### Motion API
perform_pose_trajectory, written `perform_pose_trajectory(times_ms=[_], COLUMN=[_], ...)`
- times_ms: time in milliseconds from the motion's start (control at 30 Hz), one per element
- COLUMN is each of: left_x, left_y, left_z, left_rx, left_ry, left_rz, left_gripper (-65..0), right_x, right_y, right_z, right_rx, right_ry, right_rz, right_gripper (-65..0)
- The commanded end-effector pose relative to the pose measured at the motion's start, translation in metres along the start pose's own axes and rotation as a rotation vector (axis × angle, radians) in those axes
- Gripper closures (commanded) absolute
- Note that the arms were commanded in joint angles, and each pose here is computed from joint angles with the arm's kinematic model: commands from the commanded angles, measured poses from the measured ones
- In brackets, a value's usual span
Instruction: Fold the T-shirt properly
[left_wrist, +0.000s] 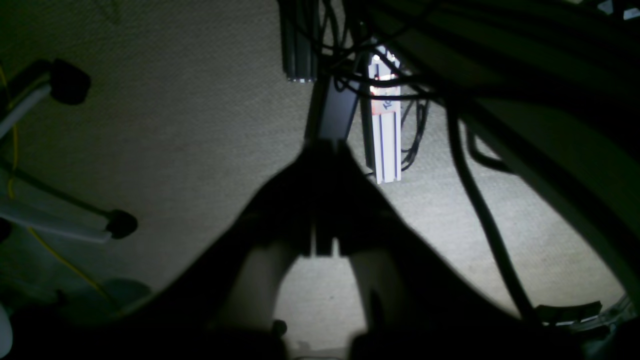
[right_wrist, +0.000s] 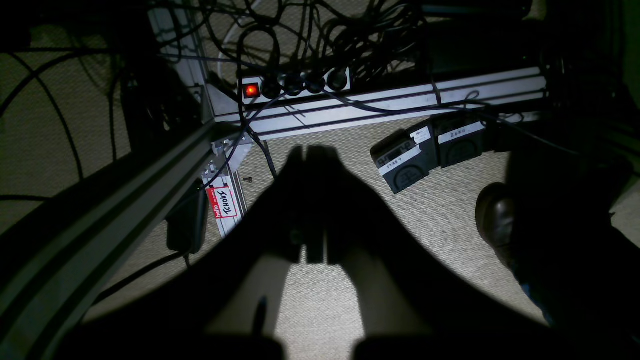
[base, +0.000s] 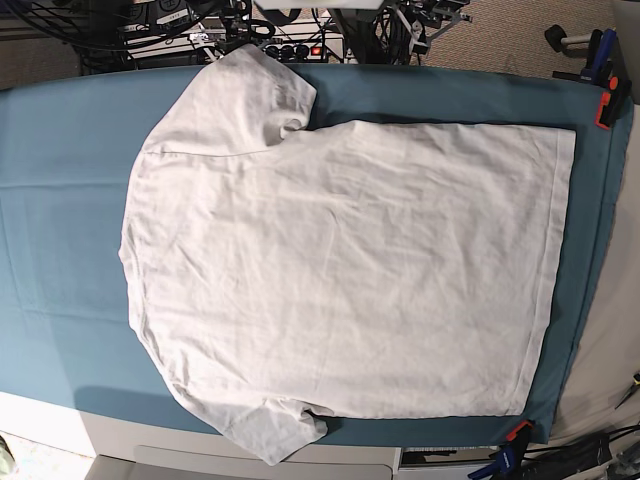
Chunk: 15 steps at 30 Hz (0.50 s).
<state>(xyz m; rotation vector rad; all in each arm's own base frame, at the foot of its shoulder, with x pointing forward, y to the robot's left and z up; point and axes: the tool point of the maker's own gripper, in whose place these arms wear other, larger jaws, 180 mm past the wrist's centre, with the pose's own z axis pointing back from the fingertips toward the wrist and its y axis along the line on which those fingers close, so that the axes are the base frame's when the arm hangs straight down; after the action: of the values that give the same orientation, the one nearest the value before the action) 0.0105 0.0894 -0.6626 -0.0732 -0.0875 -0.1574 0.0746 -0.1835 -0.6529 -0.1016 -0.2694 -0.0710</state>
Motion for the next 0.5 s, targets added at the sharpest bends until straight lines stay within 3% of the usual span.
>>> perform_pose_trajectory(times_ms=[0, 467], left_x=[0.0012, 0.0058], left_y=[0.0002, -0.0001], left_z=[0.0002, 0.0004], left_rx=[0.002, 0.000], left_ry=[-0.009, -0.018], left_rz=[0.003, 0.003], left_gripper=[0.0, 0.0], right_x=[0.0088, 0.0090], right_y=[-0.0051, -0.0053], right_z=[-0.0004, -0.0004], right_rx=[-0.011, -0.012], right_ry=[-0.029, -0.030], right_rz=[0.002, 0.005], right_gripper=[0.0, 0.0])
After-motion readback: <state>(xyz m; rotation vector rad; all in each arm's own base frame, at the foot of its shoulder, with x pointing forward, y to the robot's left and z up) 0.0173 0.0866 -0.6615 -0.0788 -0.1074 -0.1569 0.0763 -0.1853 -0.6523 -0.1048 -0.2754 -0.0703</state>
